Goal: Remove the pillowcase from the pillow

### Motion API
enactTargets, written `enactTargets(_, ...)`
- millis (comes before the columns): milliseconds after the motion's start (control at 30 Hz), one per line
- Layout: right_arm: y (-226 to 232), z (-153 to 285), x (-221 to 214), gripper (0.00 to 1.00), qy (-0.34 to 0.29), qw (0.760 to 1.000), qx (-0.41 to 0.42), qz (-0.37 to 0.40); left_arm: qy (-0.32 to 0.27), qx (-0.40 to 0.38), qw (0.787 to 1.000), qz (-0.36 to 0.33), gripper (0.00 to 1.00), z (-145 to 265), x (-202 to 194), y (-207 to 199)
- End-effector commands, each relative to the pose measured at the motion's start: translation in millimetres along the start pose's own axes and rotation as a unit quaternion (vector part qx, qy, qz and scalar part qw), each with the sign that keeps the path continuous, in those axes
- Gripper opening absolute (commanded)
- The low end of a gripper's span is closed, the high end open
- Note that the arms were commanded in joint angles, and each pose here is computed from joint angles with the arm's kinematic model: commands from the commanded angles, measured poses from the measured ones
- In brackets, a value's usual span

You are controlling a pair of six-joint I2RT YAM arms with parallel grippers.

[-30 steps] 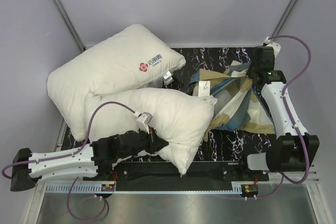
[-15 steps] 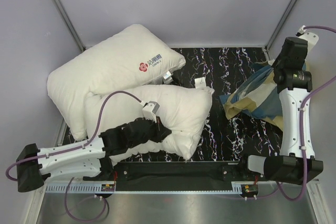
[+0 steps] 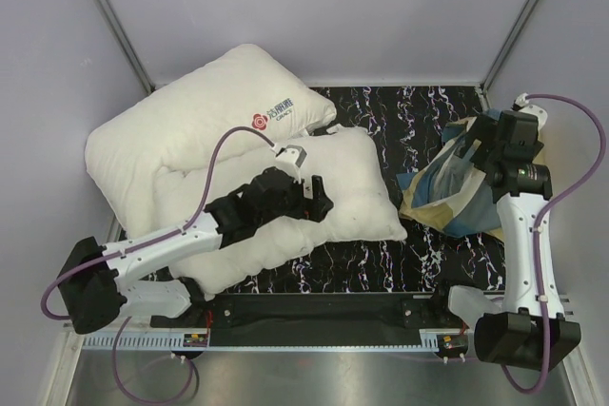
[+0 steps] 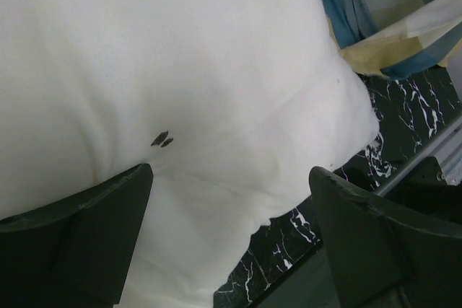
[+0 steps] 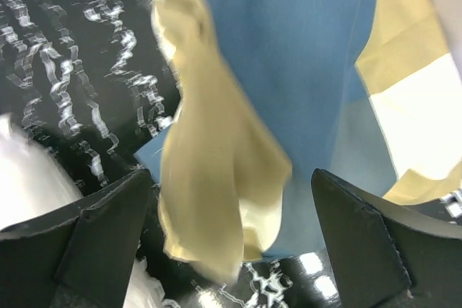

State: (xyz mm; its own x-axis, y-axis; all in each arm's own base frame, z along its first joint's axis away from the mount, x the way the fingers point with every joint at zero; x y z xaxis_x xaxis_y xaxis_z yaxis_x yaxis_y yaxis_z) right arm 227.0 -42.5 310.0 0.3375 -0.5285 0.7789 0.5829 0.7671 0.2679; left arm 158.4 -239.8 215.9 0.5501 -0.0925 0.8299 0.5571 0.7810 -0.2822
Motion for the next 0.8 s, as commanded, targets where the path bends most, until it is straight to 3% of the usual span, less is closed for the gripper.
enactTargets(0,6,24,6,1.0,-0.007,0.998,0.066,-0.015,0.022,0.058,0.997,-0.045,0.99,-1,10,17)
enactTargets(67,6,40,9,1.0,-0.019,0.996,0.088,-0.023,0.003,0.057,0.997,-0.053,0.99,6,33,12)
enactTargets(233,21,94,21,1.0,-0.033,0.97,0.24,-0.033,-0.048,0.065,0.994,-0.072,0.99,39,83,3)
enactTargets(367,26,122,22,1.0,-0.026,0.949,0.313,-0.032,-0.114,0.078,0.988,-0.072,0.99,87,125,-2)
enactTargets(567,22,144,11,1.0,-0.02,0.932,0.361,-0.029,-0.149,0.146,0.976,-0.063,0.99,144,134,13)
enactTargets(767,15,154,-7,1.0,-0.01,0.919,0.393,-0.032,-0.148,0.231,0.96,-0.06,0.99,177,118,35)
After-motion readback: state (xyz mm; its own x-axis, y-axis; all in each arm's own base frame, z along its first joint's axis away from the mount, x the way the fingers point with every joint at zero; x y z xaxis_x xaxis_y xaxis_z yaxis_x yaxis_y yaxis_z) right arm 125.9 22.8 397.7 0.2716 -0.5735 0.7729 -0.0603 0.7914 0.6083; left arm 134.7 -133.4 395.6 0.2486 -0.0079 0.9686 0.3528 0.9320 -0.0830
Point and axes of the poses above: each gripper's point midway between its finger pads, its own z axis back along the fingers, its own y axis along the line the jaws close on, x = y × z, the point moved 10 cm from there along z, back along the fingers, and after that the axes turned 11 degrees about -z, right-handed, at the moved point
